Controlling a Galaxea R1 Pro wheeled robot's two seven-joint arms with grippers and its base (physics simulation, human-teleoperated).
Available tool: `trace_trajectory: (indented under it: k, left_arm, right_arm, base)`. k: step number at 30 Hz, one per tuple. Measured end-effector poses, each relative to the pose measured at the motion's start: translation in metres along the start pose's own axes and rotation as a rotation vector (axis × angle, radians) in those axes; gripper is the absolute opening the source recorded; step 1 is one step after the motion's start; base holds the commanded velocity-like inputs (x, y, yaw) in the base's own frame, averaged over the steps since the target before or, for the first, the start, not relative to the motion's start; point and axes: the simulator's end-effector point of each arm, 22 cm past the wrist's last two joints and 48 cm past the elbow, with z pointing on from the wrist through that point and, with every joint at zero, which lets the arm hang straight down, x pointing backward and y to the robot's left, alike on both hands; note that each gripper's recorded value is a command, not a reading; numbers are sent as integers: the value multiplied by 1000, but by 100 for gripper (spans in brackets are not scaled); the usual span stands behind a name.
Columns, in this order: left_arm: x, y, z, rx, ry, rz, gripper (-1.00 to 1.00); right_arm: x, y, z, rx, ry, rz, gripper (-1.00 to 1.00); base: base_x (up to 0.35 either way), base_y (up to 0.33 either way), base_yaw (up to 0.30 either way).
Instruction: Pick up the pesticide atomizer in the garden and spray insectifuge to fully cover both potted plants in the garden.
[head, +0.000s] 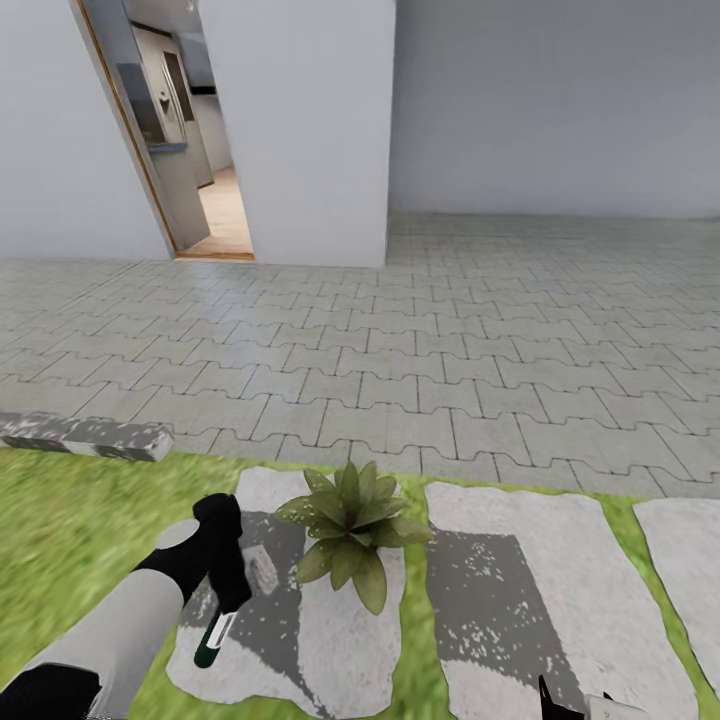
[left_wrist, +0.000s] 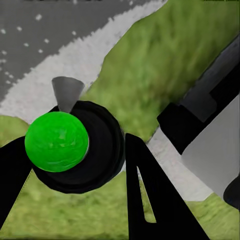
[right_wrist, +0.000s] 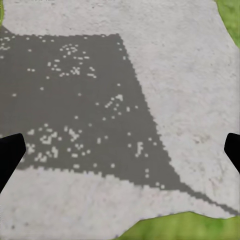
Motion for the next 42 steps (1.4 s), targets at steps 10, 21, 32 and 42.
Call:
trace_trajectory:
  k: [10, 21, 32, 42]
  left_arm:
    - [-33, 20, -39, -54, -58, 13, -100]
    - [-39, 29, -51, -75, -73, 17, -100]
    - [-45, 23, -73, -34, -110, 36, -100]
    - [-31, 17, -50, -31, -79, 32, -100]
  right_arm:
    - [0, -1, 0, 1, -1, -1, 100]
    - [0, 0, 0, 0, 0, 0, 100]
    - [0, -1, 0, 0, 2, -2, 100]
    - [0, -1, 0, 1, 0, -2, 100]
  base:
    - [36, 17, 0]
    - [163, 123, -154]
    - [2, 1, -30]
    - [0, 0, -102]
